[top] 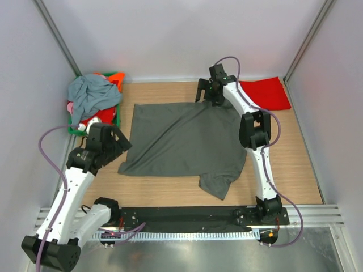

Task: Fold and stack the t-shirts
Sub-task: Flatten the tshirt out

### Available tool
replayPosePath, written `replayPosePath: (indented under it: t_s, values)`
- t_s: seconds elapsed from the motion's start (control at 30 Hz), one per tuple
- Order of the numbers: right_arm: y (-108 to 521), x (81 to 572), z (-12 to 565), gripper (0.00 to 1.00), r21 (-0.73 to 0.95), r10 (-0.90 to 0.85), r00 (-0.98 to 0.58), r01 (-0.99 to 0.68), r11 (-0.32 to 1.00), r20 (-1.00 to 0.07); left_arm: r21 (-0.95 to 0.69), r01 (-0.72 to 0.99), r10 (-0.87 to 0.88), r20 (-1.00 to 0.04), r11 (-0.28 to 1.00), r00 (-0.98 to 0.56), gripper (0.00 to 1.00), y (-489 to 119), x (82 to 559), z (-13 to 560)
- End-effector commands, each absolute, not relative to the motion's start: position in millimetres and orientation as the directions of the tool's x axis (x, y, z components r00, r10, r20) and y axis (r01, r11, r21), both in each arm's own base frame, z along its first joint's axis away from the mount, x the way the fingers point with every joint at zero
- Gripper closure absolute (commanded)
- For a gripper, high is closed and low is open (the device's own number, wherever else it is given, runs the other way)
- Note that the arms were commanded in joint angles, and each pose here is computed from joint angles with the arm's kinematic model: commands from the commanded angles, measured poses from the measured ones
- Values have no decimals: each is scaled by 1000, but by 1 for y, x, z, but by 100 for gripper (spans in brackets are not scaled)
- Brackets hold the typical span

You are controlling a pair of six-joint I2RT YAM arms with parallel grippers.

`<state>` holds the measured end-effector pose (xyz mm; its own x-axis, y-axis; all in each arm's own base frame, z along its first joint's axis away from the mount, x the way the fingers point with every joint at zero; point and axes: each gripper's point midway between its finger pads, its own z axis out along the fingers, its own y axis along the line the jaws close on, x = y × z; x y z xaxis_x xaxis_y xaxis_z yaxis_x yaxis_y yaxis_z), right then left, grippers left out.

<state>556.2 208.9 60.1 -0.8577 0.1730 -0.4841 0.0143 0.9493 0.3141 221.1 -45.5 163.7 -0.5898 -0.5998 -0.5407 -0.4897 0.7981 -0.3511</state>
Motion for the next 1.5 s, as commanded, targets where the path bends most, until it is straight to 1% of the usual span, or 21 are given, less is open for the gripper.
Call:
replayPosePath:
  t_s: [0.0, 0.1, 0.17, 0.23, 0.33, 0.37, 0.5, 0.7, 0.77, 0.83, 0.87, 0.93, 0.97, 1.03, 1.1, 1.2, 1.3, 1.33, 1.4, 1.43, 1.47]
  values:
    - [184, 580, 169, 0, 323, 191, -707, -56, 945, -681, -339, -301, -452, -605, 891, -656, 12, -57, 232, 201]
    - [162, 591, 174, 0, 281, 200, -671, -14, 960, -714, -294, -296, -415, -576, 909, -704, 13, -58, 238, 179]
    - [140, 600, 161, 0, 228, 196, -670, 41, 973, -716, -354, -293, -450, -543, 888, -709, 17, -72, 248, 167]
    - [126, 605, 144, 1, 186, 188, -688, 79, 979, -701, -407, -279, -458, -454, 870, -765, 19, -91, 245, 141]
    - [107, 613, 126, 6, 127, 173, -685, 116, 985, -708, -398, -277, -448, -443, 874, -776, 21, -94, 250, 126]
    - [101, 616, 124, 11, 104, 166, -680, 131, 986, -715, -381, -280, -441, -448, 881, -778, 21, -91, 250, 123]
    - [92, 627, 106, 16, 82, 162, -675, 149, 985, -720, -370, -283, -436, -444, 885, -783, 21, -90, 253, 119]
    - [94, 632, 87, 25, 87, 164, -682, 146, 985, -713, -302, -389, -489, -435, 870, -756, 22, -76, 258, 97]
    - [96, 633, 76, 33, 89, 163, -691, 142, 986, -704, -304, -402, -501, -428, 864, -752, 22, -77, 259, 86]
    - [96, 634, 69, 44, 85, 156, -695, 137, 987, -702, -298, -408, -502, -420, 863, -756, 23, -77, 260, 78]
    - [96, 635, 67, 57, 84, 155, -694, 135, 987, -703, -293, -415, -505, -413, 861, -757, 23, -76, 258, 72]
    - [95, 639, 68, 70, 84, 154, -682, 134, 987, -715, -278, -425, -506, -396, 862, -766, 23, -76, 256, 63]
    - [92, 641, 70, 82, 68, 149, -672, 145, 987, -725, -271, -431, -507, -387, 861, -770, 24, -75, 253, 56]
    - [89, 648, 81, 94, 60, 147, -636, 156, 986, -758, -264, -435, -507, -377, 861, -775, 25, -75, 250, 50]
    - [82, 658, 99, 99, 45, 141, -576, 179, 983, -805, -259, -440, -509, -369, 860, -778, 25, -75, 245, 45]
    - [74, 672, 125, 99, 32, 129, -484, 204, 978, -866, -269, -439, -512, -369, 858, -775, 26, -75, 241, 46]
    - [66, 686, 135, 97, 22, 120, -408, 236, 971, -905, -282, -429, -510, -379, 858, -772, 26, -76, 239, 51]
    - [64, 690, 136, 77, 20, 118, -391, 245, 969, -913, -281, -429, -510, -377, 858, -773, 26, -76, 237, 51]
    - [61, 694, 120, 25, 0, 110, -400, 265, 964, -910, -293, -420, -507, -375, 859, -776, 26, -79, 237, 55]
    - [61, 699, 129, 1, 7, 112, -380, 267, 964, -918, -299, -417, -507, -373, 859, -777, 26, -81, 237, 59]
    - [61, 699, 130, 0, 7, 113, -382, 267, 964, -917, -303, -410, -503, -373, 860, -780, 26, -82, 236, 61]
